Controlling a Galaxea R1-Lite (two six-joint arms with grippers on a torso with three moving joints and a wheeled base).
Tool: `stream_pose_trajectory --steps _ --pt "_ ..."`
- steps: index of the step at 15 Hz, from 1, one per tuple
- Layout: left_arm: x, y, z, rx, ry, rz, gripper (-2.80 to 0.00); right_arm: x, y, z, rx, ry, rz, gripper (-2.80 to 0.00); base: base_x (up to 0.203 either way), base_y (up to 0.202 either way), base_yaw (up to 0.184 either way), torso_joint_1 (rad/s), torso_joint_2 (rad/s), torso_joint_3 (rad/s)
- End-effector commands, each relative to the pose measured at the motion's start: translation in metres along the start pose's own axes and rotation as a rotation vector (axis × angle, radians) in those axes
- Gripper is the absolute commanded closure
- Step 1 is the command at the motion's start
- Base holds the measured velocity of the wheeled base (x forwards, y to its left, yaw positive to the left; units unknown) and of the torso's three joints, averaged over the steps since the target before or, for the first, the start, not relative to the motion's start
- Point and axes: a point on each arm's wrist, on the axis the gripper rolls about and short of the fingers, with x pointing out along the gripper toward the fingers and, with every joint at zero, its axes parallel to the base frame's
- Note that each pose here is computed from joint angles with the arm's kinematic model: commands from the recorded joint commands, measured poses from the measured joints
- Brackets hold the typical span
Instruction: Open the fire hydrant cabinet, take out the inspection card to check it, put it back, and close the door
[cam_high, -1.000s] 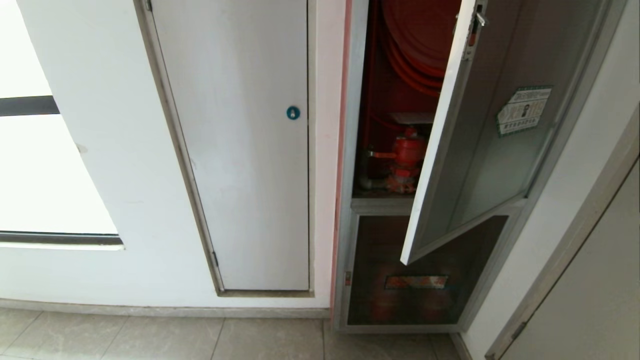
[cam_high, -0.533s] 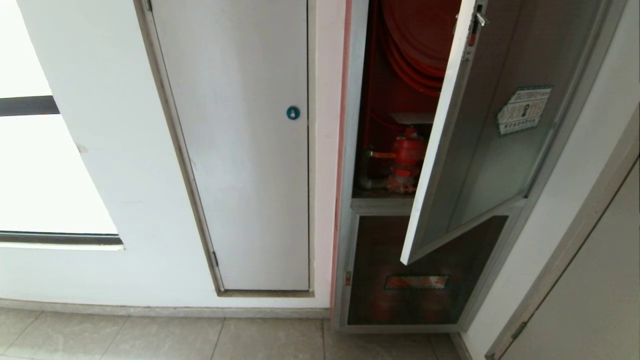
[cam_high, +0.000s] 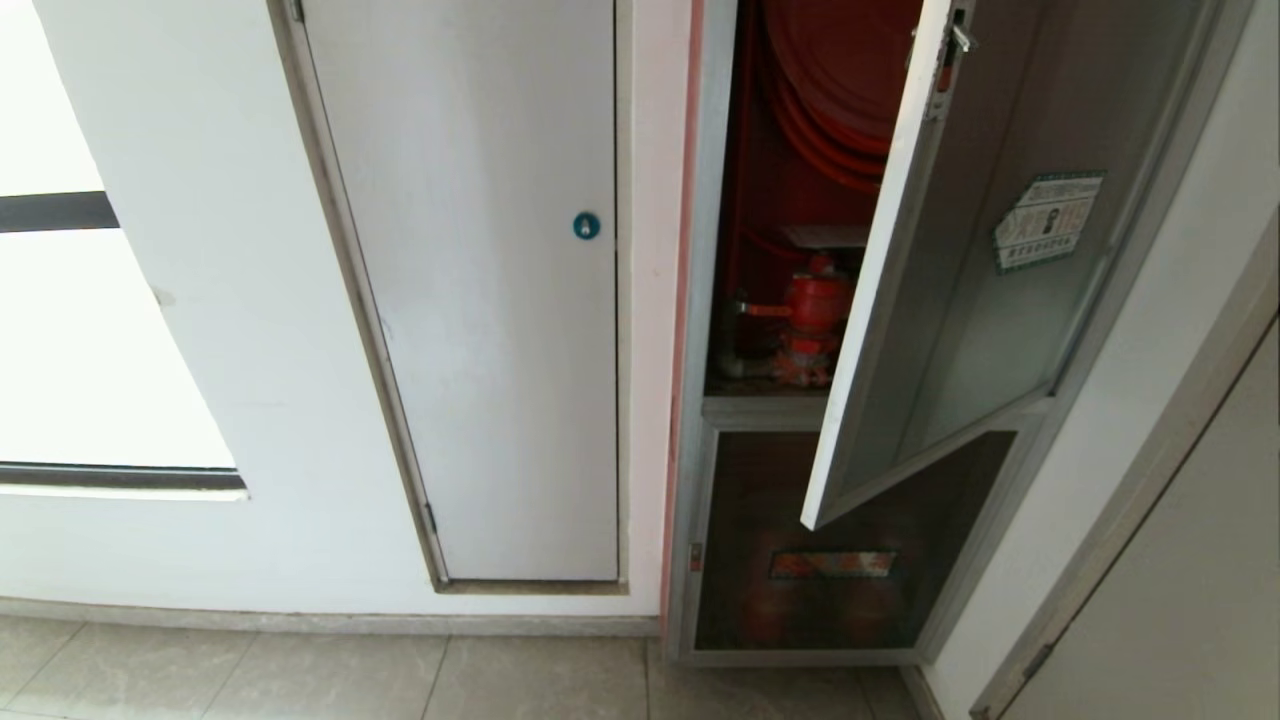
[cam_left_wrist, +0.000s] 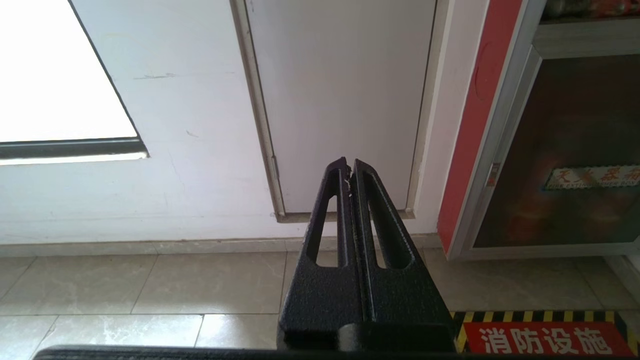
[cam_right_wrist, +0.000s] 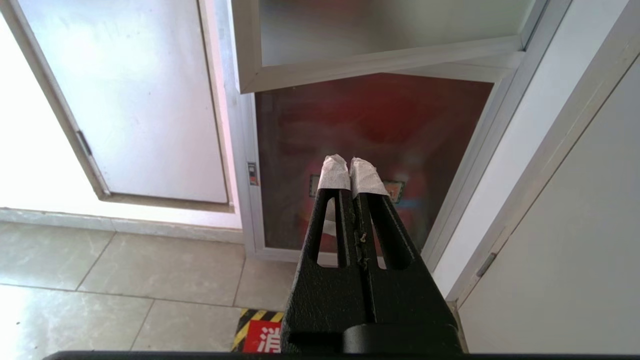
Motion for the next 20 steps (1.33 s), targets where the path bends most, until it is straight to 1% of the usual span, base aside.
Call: stream_pose_trajectory --steps 1,2,4,5,8,10,14,17,20 --pt "0.001 0.0 -0.002 0.0 0.007 0.0 0.0 0.0 0.0 0.0 -0.001 -0.002 0.001 0.0 0.0 0.0 0.0 0.0 0.0 0.0" --pt "0.0 0.0 -0.002 0.0 0.006 0.0 0.0 0.0 0.0 0.001 -0.001 0.0 0.002 0.0 0.0 0.0 0.0 0.0 0.0 0.0" --pt "0.0 0.0 -0.002 0.0 0.006 0.001 0.0 0.004 0.0 0.004 0.0 0.035 0.005 0.0 0.0 0.0 0.0 0.0 0.0 0.0" --pt "0.0 0.0 -0.002 0.0 0.006 0.0 0.0 0.005 -0.001 0.01 0.0 0.027 0.004 0.0 0.0 0.0 0.0 0.0 0.0 0.0" --pt "0.0 0.0 -0.002 0.0 0.006 0.0 0.0 0.008 -0.002 0.039 -0.004 -0.014 0.007 0.0 0.0 0.0 0.0 0.0 0.0 0.0" --pt "0.001 0.0 -0.002 0.0 0.007 0.0 0.0 0.012 -0.003 0.058 -0.005 -0.017 0.022 0.0 0.0 0.0 0.0 0.0 0.0 0.0" --pt "0.0 0.0 -0.002 0.0 0.006 0.0 0.0 0.027 -0.005 0.108 -0.006 -0.025 0.078 0.0 0.0 0.0 0.0 0.0 0.0 0.0" --pt "0.0 0.0 -0.002 0.0 0.006 0.0 0.0 0.04 -0.005 0.142 -0.007 -0.043 0.178 0.0 0.0 0.0 0.0 0.0 0.0 0.0" --pt "0.001 0.0 -0.002 0.0 0.007 0.0 0.0 0.061 -0.002 0.174 -0.005 -0.041 0.25 0.0 0.0 0.0 0.0 0.0 0.0 0.0"
